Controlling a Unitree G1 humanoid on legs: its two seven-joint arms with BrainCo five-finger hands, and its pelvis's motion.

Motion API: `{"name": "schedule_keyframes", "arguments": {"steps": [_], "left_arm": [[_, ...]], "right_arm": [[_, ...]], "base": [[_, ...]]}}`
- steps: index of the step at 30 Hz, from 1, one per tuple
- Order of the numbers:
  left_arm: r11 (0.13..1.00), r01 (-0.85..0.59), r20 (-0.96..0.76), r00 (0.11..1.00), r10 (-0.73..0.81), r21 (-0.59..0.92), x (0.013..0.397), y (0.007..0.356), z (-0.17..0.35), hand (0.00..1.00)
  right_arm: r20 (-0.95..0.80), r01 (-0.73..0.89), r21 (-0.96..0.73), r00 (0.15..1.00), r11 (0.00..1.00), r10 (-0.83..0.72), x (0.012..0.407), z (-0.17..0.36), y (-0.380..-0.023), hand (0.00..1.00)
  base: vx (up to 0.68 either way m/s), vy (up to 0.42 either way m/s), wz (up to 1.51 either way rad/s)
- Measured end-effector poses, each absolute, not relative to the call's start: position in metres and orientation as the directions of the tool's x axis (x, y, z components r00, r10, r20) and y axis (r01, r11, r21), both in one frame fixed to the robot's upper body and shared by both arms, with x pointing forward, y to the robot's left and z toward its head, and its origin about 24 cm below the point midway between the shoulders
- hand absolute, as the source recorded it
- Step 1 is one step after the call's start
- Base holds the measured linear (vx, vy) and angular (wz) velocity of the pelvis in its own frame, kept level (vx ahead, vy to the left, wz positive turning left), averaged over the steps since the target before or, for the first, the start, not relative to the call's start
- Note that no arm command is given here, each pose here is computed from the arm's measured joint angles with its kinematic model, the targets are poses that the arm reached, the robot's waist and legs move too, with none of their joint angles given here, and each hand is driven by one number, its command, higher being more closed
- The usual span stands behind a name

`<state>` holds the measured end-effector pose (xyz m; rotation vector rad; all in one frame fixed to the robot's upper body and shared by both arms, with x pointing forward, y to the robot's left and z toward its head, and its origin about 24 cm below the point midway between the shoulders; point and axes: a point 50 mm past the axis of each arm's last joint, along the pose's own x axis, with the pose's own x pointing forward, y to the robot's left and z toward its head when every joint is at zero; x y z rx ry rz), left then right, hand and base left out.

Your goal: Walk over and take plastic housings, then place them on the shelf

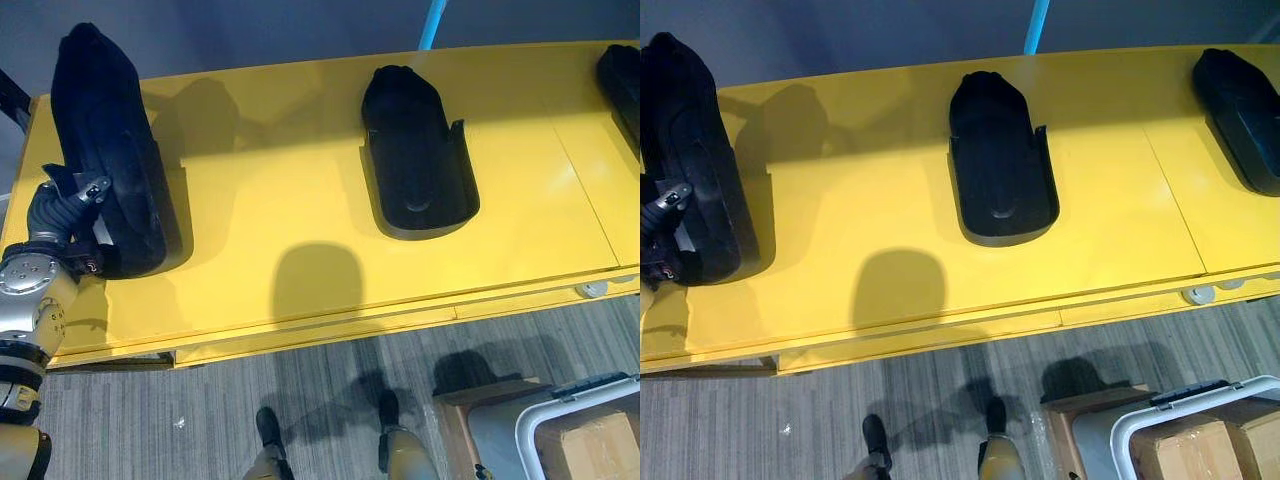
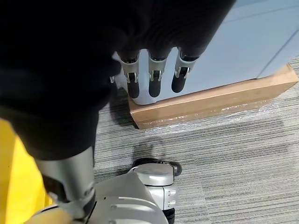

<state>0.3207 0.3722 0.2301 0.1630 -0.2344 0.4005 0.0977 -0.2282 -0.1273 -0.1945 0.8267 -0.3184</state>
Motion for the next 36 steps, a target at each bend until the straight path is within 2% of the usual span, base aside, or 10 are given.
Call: {"name": "schedule_keyframes", "arguments": {"steps": [9, 22, 25, 27, 31, 35, 36], "left_arm": [[0.876, -0.446, 0.264, 0.881, 0.393, 0.182, 0.324, 0.381, 0.246, 0.0], [0.874, -0.449, 0.255, 0.881, 0.399, 0.185, 0.328, 0.381, 0.248, 0.0], [0.92, -0.371, 0.291, 0.901, 0.322, 0.128, 0.336, 0.357, 0.255, 0.0], [0.958, -0.284, 0.366, 0.895, 0.253, 0.033, 0.336, 0.332, 0.262, 0.0], [0.978, -0.196, 0.46, 0.863, 0.21, -0.078, 0.317, 0.308, 0.25, 0.0], [0.952, -0.287, 0.492, 0.816, 0.302, -0.107, 0.301, 0.306, 0.228, 0.0], [0.932, -0.347, 0.513, 0.784, 0.349, -0.104, 0.294, 0.307, 0.223, 0.0]], "right_arm": [[-0.71, 0.198, -0.28, 0.616, 0.939, -0.341, 0.094, -0.131, -0.228, 0.0], [-0.725, 0.18, -0.267, 0.61, 0.947, -0.321, 0.097, -0.134, -0.225, 0.0], [-0.737, 0.184, -0.269, 0.593, 0.945, -0.325, 0.095, -0.136, -0.226, 0.0], [-0.745, 0.187, -0.27, 0.581, 0.945, -0.328, 0.093, -0.137, -0.227, 0.0], [-0.766, 0.21, -0.272, 0.543, 0.939, -0.344, 0.084, -0.14, -0.231, 0.0], [-0.791, 0.25, -0.278, 0.489, 0.927, -0.369, 0.066, -0.144, -0.237, 0.0], [-0.805, 0.251, -0.281, 0.464, 0.926, -0.37, 0.058, -0.146, -0.238, 0.0]], "base": [[0.0, 0.014, -0.02], [-0.02, 0.009, 0.0], [-0.01, 0.017, 0.07], [0.0, 0.022, 0.04], [0.02, 0.014, 0.11], [0.06, 0.016, 0.26], [0.04, 0.007, 0.28]]}}
